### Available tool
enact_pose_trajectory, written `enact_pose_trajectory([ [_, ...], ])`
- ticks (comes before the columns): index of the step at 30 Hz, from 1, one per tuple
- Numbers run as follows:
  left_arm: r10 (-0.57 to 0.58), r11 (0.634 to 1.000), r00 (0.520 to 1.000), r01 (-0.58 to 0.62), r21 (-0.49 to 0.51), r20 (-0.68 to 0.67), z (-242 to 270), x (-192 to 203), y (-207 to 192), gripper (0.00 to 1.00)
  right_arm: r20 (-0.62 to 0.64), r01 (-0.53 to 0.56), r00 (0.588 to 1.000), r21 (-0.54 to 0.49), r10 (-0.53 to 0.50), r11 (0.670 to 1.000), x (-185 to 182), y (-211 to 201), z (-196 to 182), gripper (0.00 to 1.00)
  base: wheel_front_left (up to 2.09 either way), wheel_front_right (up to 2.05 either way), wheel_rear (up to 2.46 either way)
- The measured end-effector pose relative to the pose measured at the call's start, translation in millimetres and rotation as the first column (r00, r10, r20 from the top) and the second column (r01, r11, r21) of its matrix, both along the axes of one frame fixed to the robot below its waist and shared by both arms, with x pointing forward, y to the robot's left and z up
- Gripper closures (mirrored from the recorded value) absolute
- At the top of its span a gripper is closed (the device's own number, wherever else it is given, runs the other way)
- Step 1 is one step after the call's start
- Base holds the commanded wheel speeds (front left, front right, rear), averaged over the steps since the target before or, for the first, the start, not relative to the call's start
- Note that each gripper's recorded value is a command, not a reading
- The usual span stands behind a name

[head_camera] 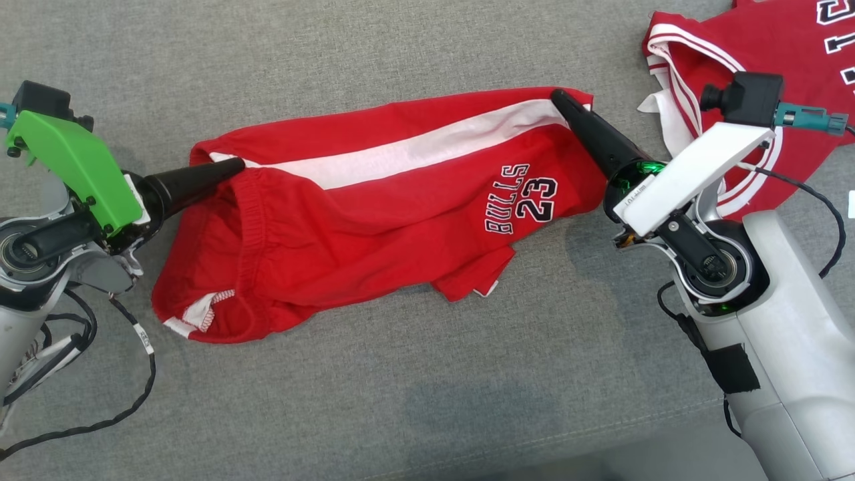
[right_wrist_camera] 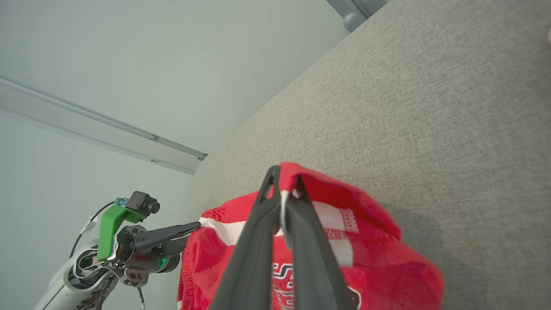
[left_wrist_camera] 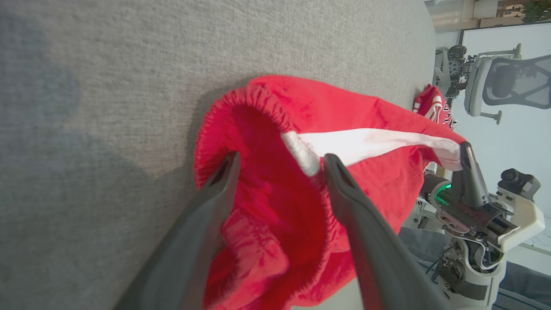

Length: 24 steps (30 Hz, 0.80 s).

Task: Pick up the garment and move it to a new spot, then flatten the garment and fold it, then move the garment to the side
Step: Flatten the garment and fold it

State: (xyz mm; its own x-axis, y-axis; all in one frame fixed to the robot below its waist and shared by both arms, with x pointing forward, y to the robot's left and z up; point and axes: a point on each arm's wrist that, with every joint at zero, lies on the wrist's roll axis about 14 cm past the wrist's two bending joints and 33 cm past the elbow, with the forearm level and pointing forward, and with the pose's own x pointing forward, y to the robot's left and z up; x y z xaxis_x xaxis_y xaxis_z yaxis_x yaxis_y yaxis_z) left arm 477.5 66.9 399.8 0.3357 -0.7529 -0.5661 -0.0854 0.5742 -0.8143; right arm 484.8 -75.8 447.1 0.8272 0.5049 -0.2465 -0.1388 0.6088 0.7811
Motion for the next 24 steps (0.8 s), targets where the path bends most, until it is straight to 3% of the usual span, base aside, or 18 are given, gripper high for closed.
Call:
enact_pose_trajectory([
  [14,0.011,1.000,1.000,-0.011,0.025,0.011,-4.9,12.2,2.8,0.00,-0.021,0.005,1.000,-0.004,-0.005,1.000,-0.4,-3.2,-9.7,1.00,0.00,0.00,0.00],
  [15,0.009,1.000,1.000,-0.009,0.027,0.008,-5.9,11.6,2.6,0.08,-0.020,0.004,1.000,-0.003,-0.004,1.000,-0.3,-3.1,-9.8,1.00,0.00,0.00,0.00],
  [17,0.009,0.999,1.000,-0.009,0.032,0.001,-8.8,10.9,3.4,0.53,-0.018,0.002,1.000,-0.003,-0.002,1.000,0.6,-2.9,-9.7,1.00,0.00,0.00,0.00],
  [19,0.008,0.999,1.000,-0.008,0.035,-0.006,-10.8,10.2,4.0,0.70,-0.014,0.002,1.000,-0.004,-0.002,1.000,2.5,-2.9,-8.9,1.00,0.00,0.00,0.00],
  [20,0.007,0.999,1.000,-0.006,0.036,-0.008,-11.3,9.9,4.0,0.98,-0.011,0.001,1.000,-0.004,-0.001,1.000,3.4,-2.8,-8.1,1.00,0.00,0.00,0.00],
  [24,0.003,0.999,1.000,-0.002,0.035,-0.007,-10.4,10.4,3.4,1.00,-0.012,0.005,1.000,-0.004,-0.005,1.000,4.0,-3.1,-9.6,1.00,0.00,0.00,0.00],
])
